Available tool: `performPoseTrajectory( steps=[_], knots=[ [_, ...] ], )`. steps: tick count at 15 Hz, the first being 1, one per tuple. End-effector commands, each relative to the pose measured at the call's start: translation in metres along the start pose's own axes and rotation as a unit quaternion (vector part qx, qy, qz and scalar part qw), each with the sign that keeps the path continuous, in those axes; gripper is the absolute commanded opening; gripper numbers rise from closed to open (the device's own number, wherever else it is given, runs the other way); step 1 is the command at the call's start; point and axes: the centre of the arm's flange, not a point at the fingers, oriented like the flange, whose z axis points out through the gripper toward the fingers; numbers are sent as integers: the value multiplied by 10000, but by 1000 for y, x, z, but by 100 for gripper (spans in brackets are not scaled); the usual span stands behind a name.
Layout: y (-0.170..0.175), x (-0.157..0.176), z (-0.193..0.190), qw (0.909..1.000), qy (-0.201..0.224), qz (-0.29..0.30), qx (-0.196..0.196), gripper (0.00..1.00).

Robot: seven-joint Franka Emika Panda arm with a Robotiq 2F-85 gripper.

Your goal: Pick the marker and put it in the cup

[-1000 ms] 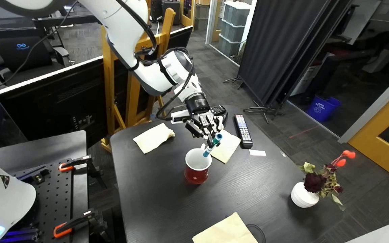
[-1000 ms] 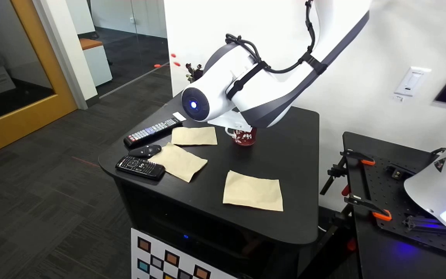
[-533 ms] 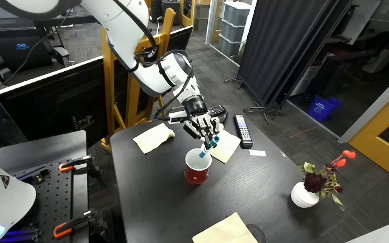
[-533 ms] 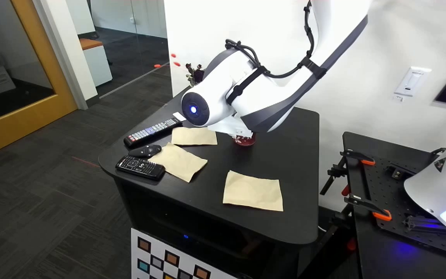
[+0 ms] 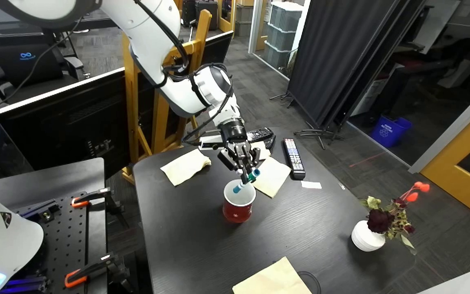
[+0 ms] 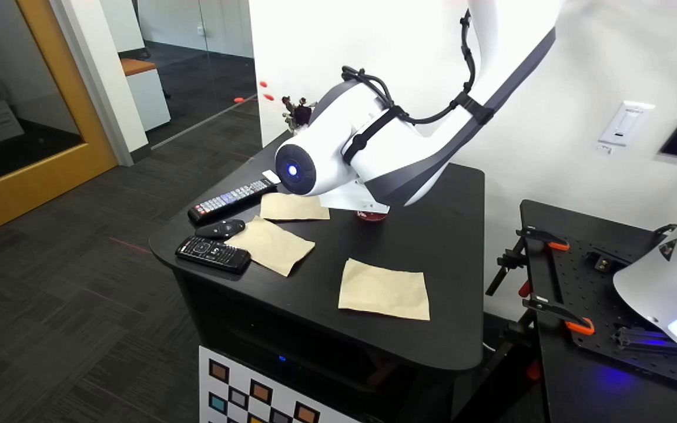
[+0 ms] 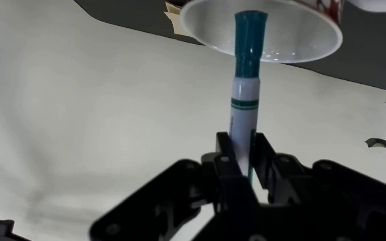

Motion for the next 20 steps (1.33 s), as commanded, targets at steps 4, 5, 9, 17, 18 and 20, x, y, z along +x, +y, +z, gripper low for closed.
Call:
performPoseTrajectory(
  steps=[4, 5, 9, 17, 18, 20],
  knots=[
    [-7, -8, 1, 9993, -208, -250, -157, 46],
    [-7, -9, 2, 9993, -220, -260, -166, 48],
    [-6, -9, 1, 9992, -247, -222, -214, 76],
    [-6, -4, -4, 9994, -253, -93, -203, 100],
    [-6, -4, -4, 9995, -252, -93, -193, 100],
    [-6, -3, -4, 9995, -250, -62, -163, 100]
  ],
)
